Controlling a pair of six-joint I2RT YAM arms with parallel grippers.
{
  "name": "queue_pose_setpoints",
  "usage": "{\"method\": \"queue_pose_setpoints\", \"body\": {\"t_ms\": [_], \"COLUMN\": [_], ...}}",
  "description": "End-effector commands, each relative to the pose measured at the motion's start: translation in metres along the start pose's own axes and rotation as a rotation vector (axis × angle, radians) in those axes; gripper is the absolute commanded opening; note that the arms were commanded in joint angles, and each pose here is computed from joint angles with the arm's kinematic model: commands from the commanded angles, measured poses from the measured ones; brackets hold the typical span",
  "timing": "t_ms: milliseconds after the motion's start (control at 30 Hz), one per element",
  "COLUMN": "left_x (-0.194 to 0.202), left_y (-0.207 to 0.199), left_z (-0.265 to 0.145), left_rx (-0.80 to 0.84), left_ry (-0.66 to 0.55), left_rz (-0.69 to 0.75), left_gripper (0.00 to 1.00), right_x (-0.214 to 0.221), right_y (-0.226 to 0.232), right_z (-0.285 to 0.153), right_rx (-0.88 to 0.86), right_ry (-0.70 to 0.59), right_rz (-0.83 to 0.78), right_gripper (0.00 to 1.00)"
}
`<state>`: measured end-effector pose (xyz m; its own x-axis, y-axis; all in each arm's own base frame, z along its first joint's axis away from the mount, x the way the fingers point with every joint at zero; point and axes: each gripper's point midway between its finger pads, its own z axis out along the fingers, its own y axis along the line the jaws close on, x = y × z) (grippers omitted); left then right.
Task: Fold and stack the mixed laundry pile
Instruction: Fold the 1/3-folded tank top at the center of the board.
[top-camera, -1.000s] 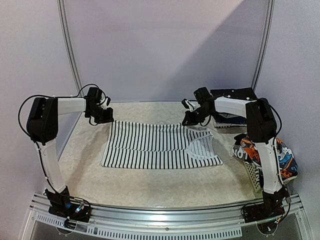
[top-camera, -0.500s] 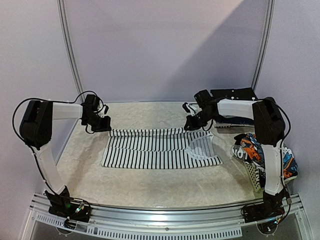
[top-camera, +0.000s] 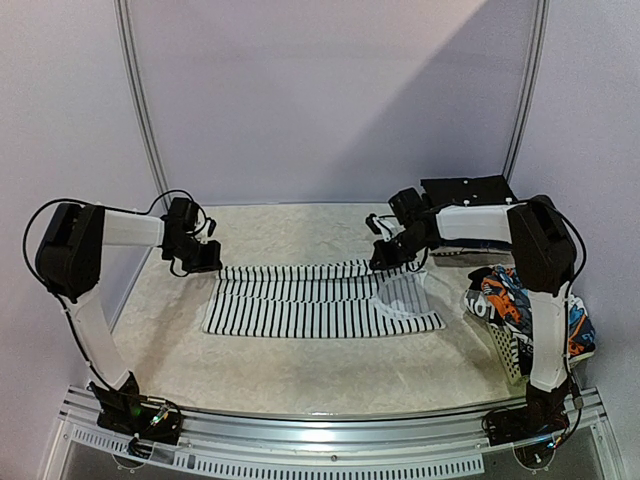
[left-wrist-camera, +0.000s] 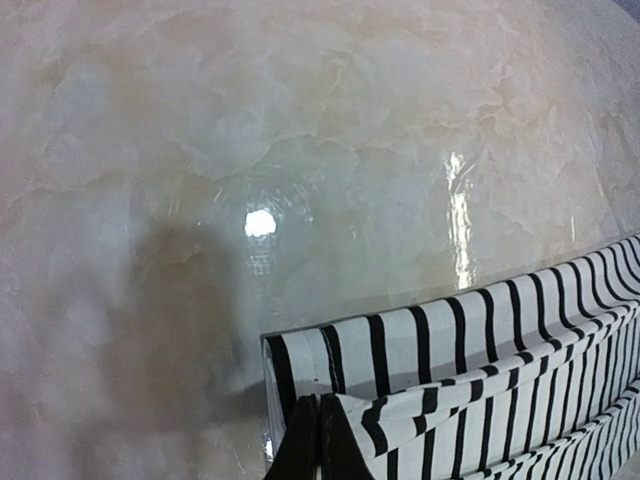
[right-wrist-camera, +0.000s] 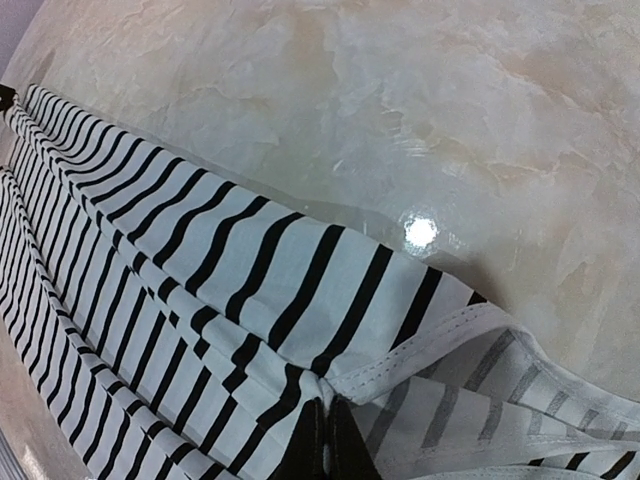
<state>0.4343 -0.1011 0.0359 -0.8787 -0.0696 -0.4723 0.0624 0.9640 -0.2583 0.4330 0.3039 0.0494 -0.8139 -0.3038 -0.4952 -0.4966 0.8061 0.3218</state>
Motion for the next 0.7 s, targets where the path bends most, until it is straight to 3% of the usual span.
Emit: {"method": "queue_pose_setpoints", "body": {"t_ms": [0, 400, 600, 667], "left_x": [-0.002, 0.026, 0.044, 0.046], "left_y": [-0.003, -0.006, 0.000, -0.001], "left_z": [-0.009, -0.011, -0.011, -0.017], "left_rx": [-0.007, -0.007, -0.026, -0.031], "left_ry": [-0.034, 0.000, 0.026, 0.016], "left_rz": [0.008, 0.002, -0.006, -0.006], "left_gripper": [0.00, 0.02, 0.09, 0.15], "right_x": [-0.003, 0.028, 0.039, 0.042], "right_y": [0.006, 0.003, 0.009, 0.014], "right_z": [-0.013, -0.001, -0.011, -0.019], "right_rx": [0.014, 0.009, 0.014, 0.010], "right_ry": [-0.031, 0.014, 0.029, 0.024], "right_rz": [-0.011, 0.023, 0.018, 0.012], "right_gripper": [0.04, 0.13, 0.16, 0.19]}}
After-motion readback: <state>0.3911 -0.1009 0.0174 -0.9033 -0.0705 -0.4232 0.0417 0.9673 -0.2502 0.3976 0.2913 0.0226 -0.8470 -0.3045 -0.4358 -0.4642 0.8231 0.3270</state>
